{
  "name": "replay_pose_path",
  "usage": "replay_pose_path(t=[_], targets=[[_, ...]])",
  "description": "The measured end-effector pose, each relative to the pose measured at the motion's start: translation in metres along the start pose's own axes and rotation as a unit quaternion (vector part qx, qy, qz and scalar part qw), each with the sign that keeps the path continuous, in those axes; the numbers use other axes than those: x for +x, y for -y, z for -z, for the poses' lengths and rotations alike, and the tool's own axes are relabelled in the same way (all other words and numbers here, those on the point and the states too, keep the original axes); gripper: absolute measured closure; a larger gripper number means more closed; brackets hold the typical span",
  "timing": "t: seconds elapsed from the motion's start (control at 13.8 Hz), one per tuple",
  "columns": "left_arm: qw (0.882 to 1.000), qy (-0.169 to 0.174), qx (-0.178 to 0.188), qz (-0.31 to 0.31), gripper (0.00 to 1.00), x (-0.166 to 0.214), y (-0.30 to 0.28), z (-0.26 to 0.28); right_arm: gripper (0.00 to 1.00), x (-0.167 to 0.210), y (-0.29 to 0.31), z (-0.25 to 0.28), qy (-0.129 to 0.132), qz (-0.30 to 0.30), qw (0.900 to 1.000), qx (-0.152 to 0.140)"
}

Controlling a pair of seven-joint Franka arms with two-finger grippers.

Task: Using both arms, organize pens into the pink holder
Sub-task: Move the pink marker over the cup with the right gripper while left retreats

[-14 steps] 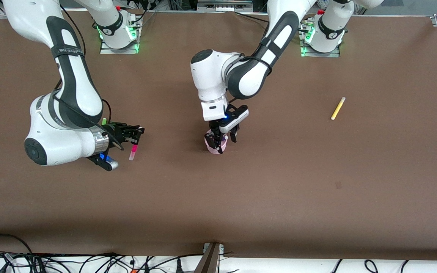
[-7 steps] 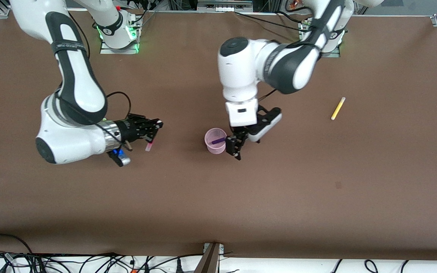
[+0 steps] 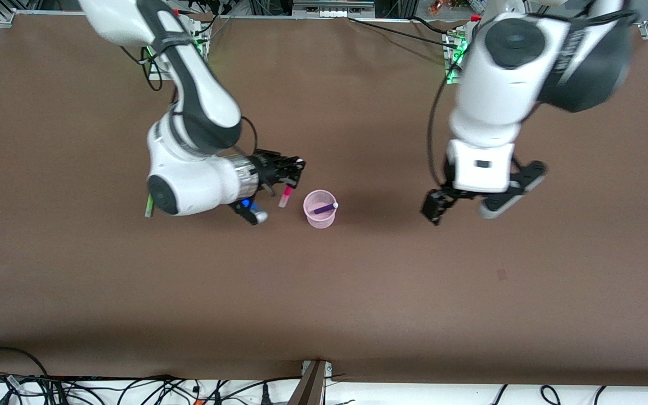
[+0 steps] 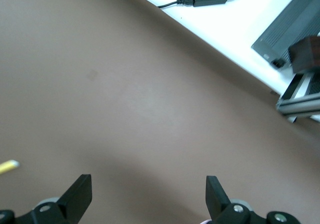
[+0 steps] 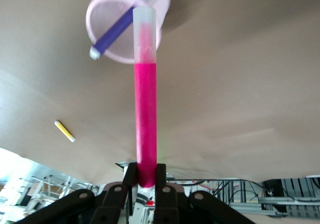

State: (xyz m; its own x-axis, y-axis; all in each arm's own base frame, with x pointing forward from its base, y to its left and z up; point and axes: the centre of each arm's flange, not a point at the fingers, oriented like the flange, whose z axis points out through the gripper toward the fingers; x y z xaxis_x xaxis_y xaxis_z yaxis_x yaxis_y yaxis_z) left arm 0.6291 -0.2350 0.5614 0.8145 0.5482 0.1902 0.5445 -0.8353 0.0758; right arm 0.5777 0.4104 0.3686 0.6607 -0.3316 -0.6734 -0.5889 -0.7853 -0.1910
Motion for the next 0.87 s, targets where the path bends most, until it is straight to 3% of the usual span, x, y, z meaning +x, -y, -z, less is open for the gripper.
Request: replay_pose_path(t=[0.15, 0.29, 0.51, 0.87], targets=[[0.999, 0.023, 0.001, -0.047, 0.00, 0.035, 0.039, 0.010, 0.82, -0.029, 0.017, -0.035, -0.007, 0.024, 1.000, -0.009], [0.995, 0.047, -0.004, -0.092, 0.00, 0.062, 0.073, 0.012, 0.82, -0.045, 0.027, -0.067, -0.031, 0.047, 0.998, -0.025], [0.985, 0.077, -0.028, -0.148, 0.00, 0.099, 0.124, 0.015, 0.82, -0.033, 0.023, -0.085, -0.052, 0.084, 0.994, -0.052], [0.961, 0.108, -0.022, -0.255, 0.00, 0.125, 0.178, 0.000, 0.82, -0.003, 0.018, -0.098, -0.060, 0.095, 0.992, -0.052]])
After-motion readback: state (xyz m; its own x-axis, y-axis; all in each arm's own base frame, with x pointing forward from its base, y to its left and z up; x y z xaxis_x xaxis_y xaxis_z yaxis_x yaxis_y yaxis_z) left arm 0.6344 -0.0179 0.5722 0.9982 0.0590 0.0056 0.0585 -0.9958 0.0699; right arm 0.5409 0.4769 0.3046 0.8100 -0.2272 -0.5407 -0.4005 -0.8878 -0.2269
